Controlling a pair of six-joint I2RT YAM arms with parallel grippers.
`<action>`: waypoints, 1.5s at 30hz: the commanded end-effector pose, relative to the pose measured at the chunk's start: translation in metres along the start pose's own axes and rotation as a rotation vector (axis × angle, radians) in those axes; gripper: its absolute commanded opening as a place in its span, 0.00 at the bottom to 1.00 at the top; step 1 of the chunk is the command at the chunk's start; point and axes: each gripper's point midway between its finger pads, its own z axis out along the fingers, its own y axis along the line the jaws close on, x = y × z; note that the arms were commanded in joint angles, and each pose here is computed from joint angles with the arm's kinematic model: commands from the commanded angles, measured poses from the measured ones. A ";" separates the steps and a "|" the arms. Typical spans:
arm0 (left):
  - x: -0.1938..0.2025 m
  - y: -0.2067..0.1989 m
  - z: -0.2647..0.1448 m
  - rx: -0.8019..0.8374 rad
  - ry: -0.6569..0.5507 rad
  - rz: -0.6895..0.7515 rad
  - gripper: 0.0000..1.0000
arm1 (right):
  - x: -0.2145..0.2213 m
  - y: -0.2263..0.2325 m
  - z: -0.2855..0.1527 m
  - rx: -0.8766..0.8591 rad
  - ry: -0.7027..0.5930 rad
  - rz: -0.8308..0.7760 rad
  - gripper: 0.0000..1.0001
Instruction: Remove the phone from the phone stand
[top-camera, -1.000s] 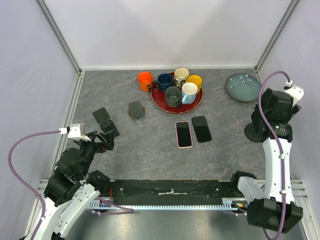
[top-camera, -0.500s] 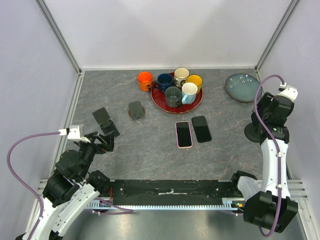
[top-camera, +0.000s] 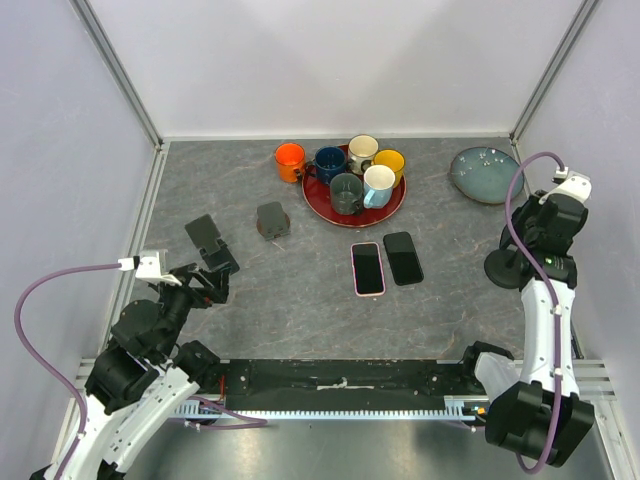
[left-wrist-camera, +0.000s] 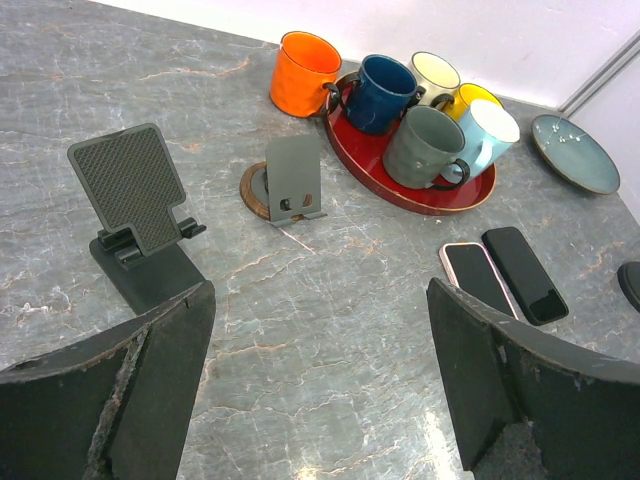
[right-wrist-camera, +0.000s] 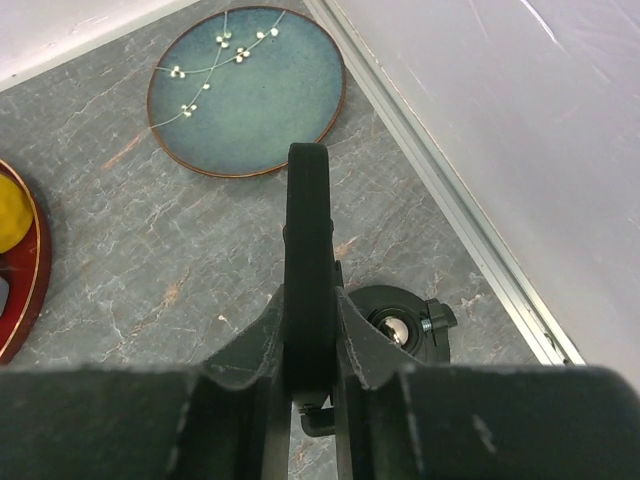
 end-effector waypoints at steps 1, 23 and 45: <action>-0.006 0.001 0.000 -0.010 -0.028 -0.030 0.93 | -0.021 0.007 -0.008 -0.045 -0.071 -0.031 0.05; 0.003 0.004 0.011 -0.054 0.021 -0.009 0.93 | -0.095 0.113 -0.089 -0.482 -0.219 -0.151 0.00; 0.004 0.017 0.016 -0.132 0.023 -0.008 0.92 | -0.032 0.369 -0.244 -1.323 -0.198 -0.116 0.00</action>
